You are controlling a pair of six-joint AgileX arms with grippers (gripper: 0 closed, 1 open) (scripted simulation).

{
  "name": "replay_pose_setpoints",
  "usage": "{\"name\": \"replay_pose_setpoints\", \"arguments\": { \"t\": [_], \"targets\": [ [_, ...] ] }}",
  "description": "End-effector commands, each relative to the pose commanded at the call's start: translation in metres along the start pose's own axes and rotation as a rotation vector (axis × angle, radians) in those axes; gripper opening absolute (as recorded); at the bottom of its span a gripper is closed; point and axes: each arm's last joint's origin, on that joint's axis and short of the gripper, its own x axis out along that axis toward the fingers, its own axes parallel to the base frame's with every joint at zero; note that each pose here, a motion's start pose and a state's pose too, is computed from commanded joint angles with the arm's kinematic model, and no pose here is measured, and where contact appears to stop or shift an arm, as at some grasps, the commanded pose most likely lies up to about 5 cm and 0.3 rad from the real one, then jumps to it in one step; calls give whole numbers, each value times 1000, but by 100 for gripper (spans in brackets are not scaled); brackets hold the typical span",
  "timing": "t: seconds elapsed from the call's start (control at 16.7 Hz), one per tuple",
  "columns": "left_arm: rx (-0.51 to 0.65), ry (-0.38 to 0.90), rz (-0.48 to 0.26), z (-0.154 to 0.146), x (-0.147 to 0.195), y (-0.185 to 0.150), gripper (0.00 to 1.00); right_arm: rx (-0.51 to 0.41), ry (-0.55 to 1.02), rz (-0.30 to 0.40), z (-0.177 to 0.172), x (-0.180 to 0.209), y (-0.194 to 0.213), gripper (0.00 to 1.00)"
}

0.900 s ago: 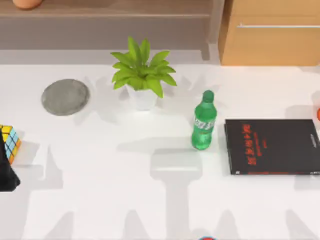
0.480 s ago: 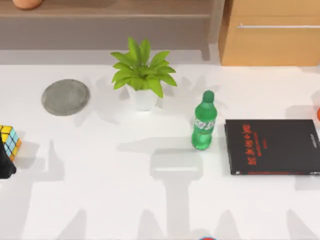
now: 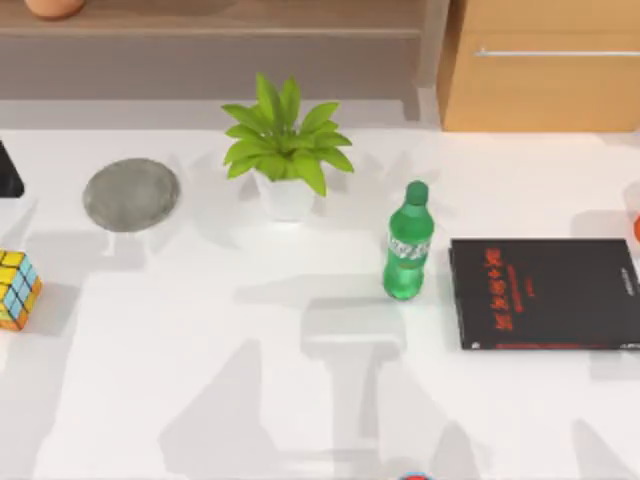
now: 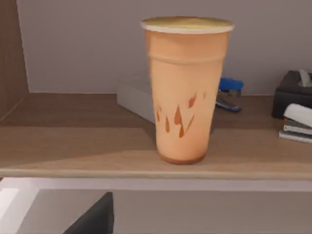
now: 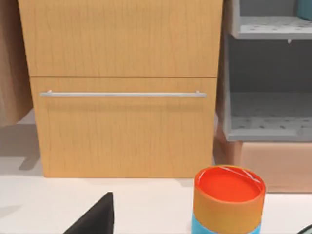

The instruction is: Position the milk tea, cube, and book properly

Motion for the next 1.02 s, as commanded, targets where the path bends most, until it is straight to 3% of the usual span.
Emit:
{"name": "replay_pose_setpoints", "arguments": {
  "t": [0.3,0.6,1.02],
  "targets": [
    [-3,3,-4,12,81,2,100,0,0,0,0,0,0,100],
    [-4,2,-8,-8,156,3,100,0,0,0,0,0,0,100],
    [-2,5,-10,-41,205,4,100,0,0,0,0,0,0,100]
  ]
}}
